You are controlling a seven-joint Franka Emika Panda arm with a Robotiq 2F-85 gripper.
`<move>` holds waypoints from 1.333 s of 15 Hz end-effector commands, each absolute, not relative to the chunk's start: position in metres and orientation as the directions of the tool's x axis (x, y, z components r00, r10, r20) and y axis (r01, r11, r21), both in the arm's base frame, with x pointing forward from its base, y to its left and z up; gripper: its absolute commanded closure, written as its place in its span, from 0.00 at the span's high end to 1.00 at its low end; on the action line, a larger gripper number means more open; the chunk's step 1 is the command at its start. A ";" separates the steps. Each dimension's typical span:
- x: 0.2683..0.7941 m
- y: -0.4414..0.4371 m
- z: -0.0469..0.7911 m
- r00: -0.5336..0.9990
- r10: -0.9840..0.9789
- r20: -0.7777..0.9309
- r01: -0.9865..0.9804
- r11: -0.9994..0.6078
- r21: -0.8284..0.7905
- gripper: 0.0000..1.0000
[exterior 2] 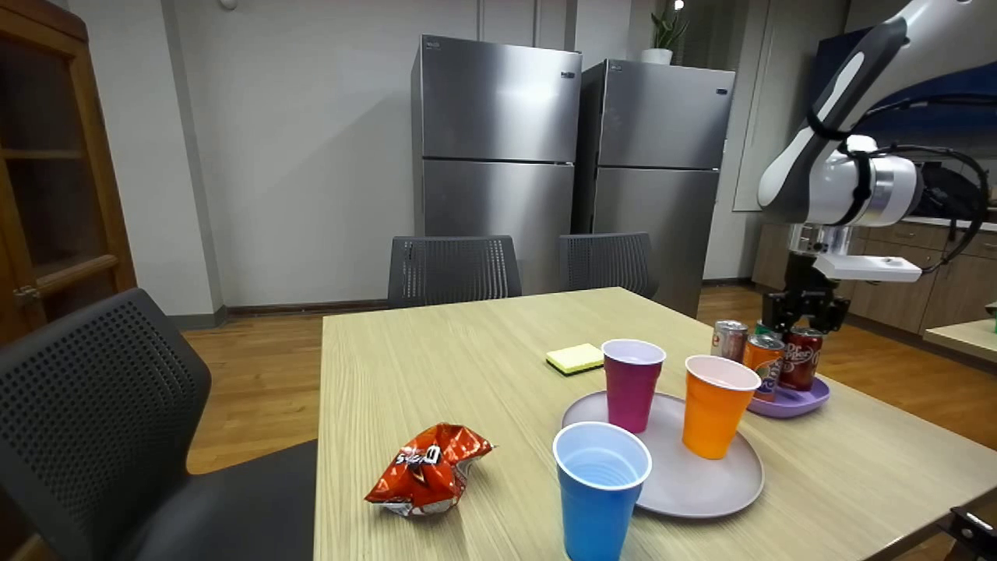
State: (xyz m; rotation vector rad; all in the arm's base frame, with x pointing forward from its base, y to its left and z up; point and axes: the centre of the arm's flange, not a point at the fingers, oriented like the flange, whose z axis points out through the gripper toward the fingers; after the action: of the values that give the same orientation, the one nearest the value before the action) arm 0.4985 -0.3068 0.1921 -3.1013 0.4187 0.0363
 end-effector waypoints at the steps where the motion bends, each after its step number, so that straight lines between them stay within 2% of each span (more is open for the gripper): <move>1: 0.504 -0.310 0.194 0.968 -0.251 0.004 -0.251 -0.968 -0.022 0.38; 17: 0.504 -0.308 0.185 0.968 -0.251 0.007 -0.251 -0.968 -0.020 0.38; 18: 0.504 -0.307 0.186 0.968 -0.250 0.005 -0.250 -0.968 -0.018 0.55; 19: 0.504 -0.306 0.187 0.969 -0.249 0.004 -0.248 -0.969 -0.015 0.88; 20: 0.503 -0.306 0.188 0.968 -0.249 0.006 -0.249 -0.968 -0.013 0.89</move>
State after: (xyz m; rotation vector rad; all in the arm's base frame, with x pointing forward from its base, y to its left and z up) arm 0.5006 -0.3035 0.1805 -3.1068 0.4090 0.0229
